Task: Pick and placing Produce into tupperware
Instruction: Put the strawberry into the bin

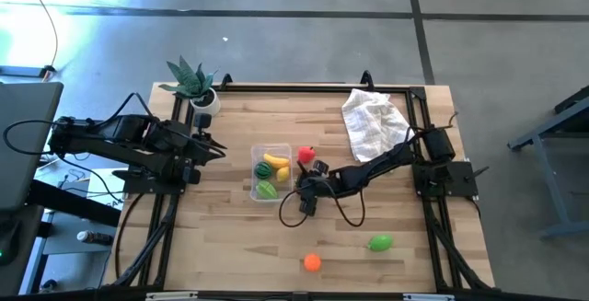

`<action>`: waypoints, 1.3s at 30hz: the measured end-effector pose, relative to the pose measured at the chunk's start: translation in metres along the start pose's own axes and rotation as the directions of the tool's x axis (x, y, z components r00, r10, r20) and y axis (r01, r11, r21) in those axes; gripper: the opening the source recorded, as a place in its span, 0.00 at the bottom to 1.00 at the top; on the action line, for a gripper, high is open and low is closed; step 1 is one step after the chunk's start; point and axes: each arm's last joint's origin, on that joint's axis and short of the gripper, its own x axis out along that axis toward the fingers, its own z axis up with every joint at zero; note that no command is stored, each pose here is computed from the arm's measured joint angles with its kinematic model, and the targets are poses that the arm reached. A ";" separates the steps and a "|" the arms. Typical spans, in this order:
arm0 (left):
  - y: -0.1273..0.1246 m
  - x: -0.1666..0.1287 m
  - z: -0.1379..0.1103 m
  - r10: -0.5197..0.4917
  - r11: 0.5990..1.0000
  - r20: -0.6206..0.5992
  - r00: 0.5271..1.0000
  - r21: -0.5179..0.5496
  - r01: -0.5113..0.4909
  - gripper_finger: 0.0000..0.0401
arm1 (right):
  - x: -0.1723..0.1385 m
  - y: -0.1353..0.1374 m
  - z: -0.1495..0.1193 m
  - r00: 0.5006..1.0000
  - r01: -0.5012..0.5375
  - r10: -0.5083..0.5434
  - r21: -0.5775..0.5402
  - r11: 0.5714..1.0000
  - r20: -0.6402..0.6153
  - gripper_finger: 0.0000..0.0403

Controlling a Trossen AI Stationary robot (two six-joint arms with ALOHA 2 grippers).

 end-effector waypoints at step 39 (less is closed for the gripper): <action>0.000 0.000 0.000 0.000 1.000 0.000 1.000 0.000 0.000 0.21 | -0.051 0.021 0.065 0.985 -0.002 -0.030 -0.184 0.983 -0.168 0.36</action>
